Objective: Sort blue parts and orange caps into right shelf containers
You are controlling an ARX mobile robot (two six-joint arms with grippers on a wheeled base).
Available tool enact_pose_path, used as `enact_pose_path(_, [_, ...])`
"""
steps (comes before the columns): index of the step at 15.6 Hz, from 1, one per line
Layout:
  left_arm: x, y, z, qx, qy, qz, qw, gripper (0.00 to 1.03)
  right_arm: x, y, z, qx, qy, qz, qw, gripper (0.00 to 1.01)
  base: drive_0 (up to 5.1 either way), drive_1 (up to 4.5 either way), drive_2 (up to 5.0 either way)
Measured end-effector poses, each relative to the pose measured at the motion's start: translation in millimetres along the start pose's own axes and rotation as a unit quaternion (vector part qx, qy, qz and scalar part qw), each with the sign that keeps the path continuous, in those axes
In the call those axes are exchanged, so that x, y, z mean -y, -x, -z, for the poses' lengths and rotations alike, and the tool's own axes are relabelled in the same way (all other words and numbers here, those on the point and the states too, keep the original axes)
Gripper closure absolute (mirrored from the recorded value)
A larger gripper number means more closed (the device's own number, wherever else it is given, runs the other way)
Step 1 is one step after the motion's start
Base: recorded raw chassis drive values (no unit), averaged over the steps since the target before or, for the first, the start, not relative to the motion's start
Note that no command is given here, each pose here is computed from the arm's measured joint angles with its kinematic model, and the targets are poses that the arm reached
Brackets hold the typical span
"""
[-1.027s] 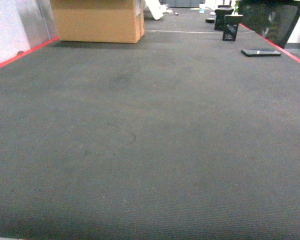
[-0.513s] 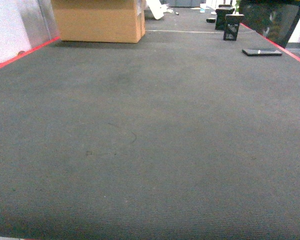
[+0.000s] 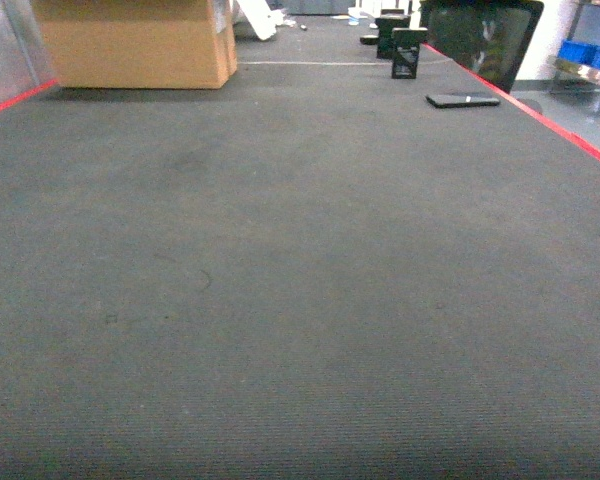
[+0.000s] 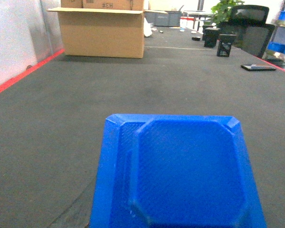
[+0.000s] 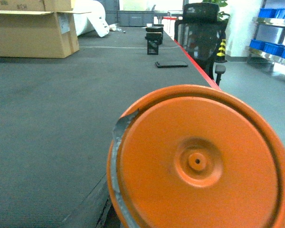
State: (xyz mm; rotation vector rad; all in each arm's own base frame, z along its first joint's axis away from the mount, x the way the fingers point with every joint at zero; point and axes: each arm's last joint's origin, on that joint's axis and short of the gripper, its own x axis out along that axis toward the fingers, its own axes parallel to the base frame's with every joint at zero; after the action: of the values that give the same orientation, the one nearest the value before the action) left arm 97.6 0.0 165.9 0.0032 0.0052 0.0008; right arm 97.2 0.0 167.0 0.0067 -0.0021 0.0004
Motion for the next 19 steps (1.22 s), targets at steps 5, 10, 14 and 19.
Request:
enact_pose_path(5, [0.0, 0.0, 0.0, 0.0, 0.0, 0.0, 1.0, 0.61, 0.0, 0.0, 0.0, 0.0, 0.0, 0.0, 1.0, 0.57, -1.6, -1.59, -1.6])
enact_pose_path(10, [0.0, 0.0, 0.0, 0.0, 0.0, 0.0, 1.0, 0.61, 0.0, 0.0, 0.0, 0.0, 0.0, 0.0, 1.0, 0.57, -1.6, -1.62, -1.6])
enact_pose_path(14, [0.0, 0.0, 0.0, 0.0, 0.0, 0.0, 1.0, 0.61, 0.0, 0.0, 0.0, 0.0, 0.0, 0.0, 1.0, 0.57, -1.6, -1.58, -1.6])
enact_pose_path(19, [0.0, 0.0, 0.0, 0.0, 0.0, 0.0, 1.0, 0.61, 0.0, 0.0, 0.0, 0.0, 0.0, 0.0, 1.0, 0.57, -1.6, -1.61, -1.6])
